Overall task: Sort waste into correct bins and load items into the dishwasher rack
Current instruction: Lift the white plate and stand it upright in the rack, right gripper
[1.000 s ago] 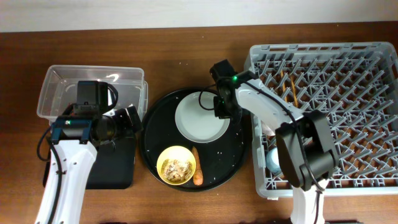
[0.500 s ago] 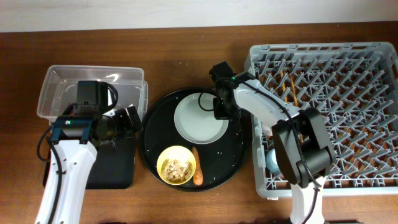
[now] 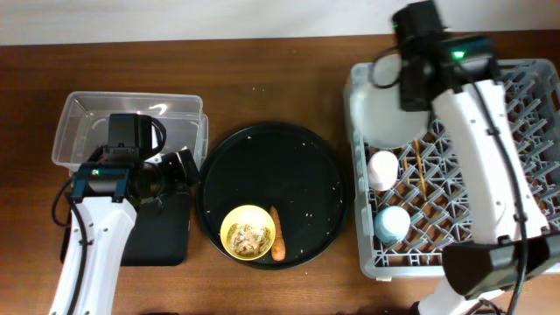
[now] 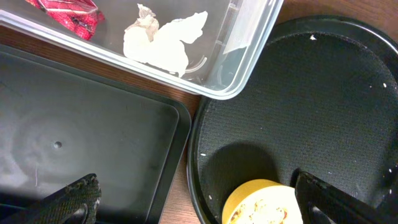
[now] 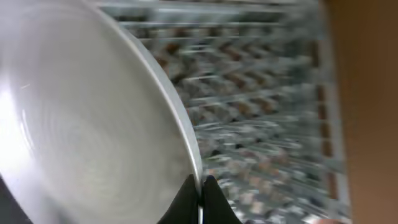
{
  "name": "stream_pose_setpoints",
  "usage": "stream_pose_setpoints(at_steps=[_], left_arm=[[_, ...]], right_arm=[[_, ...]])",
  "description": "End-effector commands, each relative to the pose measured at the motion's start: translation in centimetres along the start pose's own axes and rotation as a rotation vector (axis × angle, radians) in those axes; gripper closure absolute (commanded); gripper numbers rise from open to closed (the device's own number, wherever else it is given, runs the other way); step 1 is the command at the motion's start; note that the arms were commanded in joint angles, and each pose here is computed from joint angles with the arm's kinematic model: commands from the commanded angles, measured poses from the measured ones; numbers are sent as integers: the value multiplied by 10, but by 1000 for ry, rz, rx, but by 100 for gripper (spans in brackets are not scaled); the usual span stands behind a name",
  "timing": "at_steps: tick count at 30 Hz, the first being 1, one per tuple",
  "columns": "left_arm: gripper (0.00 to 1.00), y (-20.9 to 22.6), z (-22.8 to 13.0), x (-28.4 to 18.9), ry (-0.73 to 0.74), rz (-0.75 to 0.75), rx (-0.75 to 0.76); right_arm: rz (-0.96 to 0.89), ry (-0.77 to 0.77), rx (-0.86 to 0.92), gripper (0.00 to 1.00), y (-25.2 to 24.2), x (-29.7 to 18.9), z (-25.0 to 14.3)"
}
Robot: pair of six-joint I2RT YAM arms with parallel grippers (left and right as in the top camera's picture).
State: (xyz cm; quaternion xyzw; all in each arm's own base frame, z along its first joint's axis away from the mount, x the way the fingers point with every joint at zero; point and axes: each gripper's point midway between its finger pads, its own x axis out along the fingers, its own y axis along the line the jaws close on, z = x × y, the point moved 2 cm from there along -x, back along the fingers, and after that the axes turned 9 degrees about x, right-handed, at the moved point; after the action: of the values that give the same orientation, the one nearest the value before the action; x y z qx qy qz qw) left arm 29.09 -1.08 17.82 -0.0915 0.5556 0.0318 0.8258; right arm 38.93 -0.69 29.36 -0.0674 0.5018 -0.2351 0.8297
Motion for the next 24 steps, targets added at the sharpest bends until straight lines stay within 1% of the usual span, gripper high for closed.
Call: stream_pose_setpoints(at_steps=[1, 3, 6, 7, 9, 12, 15, 18, 24], left_arm=[[1, 3, 0, -2, -10, 14, 4], [1, 3, 0, -2, -10, 14, 4], [1, 3, 0, -2, -9, 14, 4], [1, 3, 0, -2, -10, 14, 4], [1, 3, 0, -2, -9, 14, 4], [1, 3, 0, -2, -9, 14, 4], [1, 3, 0, -2, -9, 14, 4], [1, 3, 0, -2, -10, 14, 4], [1, 3, 0, -2, -10, 14, 4]], right_arm=[[-160, 1, -32, 96, -51, 15, 11], [-170, 6, -48, 96, -58, 23, 14], [-187, -12, -117, 96, -70, 33, 26], [-220, -23, -121, 96, -77, 33, 30], [-323, -56, -96, 96, -92, 30, 38], [-343, -78, -71, 96, -96, 32, 44], [-345, -55, -79, 96, -91, 43, 43], [-348, -5, -117, 96, -80, 64, 39], [-256, 51, -149, 96, -57, 87, 31]])
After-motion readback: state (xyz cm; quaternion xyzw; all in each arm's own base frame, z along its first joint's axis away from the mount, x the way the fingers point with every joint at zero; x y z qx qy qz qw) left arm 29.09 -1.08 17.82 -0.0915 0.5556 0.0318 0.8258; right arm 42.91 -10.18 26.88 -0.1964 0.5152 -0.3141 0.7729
